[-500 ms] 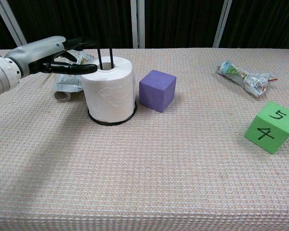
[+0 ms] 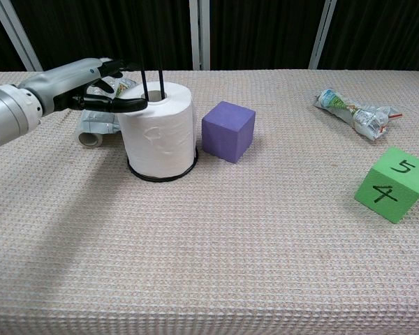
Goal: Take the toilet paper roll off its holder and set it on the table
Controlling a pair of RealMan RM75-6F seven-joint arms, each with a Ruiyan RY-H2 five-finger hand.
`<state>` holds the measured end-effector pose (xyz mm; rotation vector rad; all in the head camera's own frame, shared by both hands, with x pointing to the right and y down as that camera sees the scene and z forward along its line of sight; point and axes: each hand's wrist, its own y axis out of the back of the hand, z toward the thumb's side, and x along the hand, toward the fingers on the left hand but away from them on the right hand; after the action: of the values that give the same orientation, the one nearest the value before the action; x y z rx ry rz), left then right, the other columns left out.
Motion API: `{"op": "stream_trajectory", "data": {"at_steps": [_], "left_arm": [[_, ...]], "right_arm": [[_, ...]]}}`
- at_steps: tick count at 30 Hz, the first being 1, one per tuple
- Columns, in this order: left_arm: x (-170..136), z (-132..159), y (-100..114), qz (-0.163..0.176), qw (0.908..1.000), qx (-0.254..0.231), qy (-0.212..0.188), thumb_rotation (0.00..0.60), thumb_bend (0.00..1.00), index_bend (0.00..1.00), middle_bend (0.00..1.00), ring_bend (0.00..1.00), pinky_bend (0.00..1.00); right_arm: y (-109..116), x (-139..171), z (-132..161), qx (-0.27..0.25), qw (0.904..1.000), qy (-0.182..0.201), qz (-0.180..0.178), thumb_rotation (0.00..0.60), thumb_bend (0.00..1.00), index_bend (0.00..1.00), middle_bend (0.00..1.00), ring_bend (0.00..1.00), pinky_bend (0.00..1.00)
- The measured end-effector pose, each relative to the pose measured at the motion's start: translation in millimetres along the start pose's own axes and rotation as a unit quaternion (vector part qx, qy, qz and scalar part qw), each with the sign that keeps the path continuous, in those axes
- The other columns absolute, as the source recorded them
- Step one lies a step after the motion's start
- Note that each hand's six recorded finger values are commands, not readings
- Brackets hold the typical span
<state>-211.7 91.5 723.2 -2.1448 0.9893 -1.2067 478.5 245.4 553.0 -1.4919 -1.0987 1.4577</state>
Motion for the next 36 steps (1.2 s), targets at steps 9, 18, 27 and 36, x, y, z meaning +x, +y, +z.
{"op": "stream_trajectory", "data": {"at_steps": [9, 18, 27, 36], "left_arm": [[1, 12, -9, -0.012, 0.9997, -0.017, -0.012, 0.241, 0.09, 0.00, 0.00, 0.00, 0.16], [-2, 18, -10, -0.021, 0.9992, -0.023, -0.024, 0.240, 0.09, 0.00, 0.00, 0.00, 0.16], [4, 16, -27, -0.032, 0.9993, -0.001, -0.020, 0.257, 0.09, 0.00, 0.00, 0.00, 0.16], [7, 16, -31, -0.030, 0.9993, -0.005, -0.020, 0.444, 0.09, 0.00, 0.02, 0.00, 0.16]], "right_arm": [[0, 0, -7, -0.002, 1.0000, -0.009, 0.000, 0.600, 0.29, 0.00, 0.00, 0.00, 0.00], [-4, 0, -9, -0.003, 0.9999, -0.013, 0.004, 0.600, 0.29, 0.00, 0.00, 0.00, 0.00], [-2, 0, -13, -0.002, 0.9998, -0.019, 0.003, 0.600, 0.29, 0.00, 0.00, 0.00, 0.00], [-4, -1, -16, -0.004, 0.9997, -0.022, 0.006, 0.600, 0.30, 0.00, 0.00, 0.00, 0.00]]}}
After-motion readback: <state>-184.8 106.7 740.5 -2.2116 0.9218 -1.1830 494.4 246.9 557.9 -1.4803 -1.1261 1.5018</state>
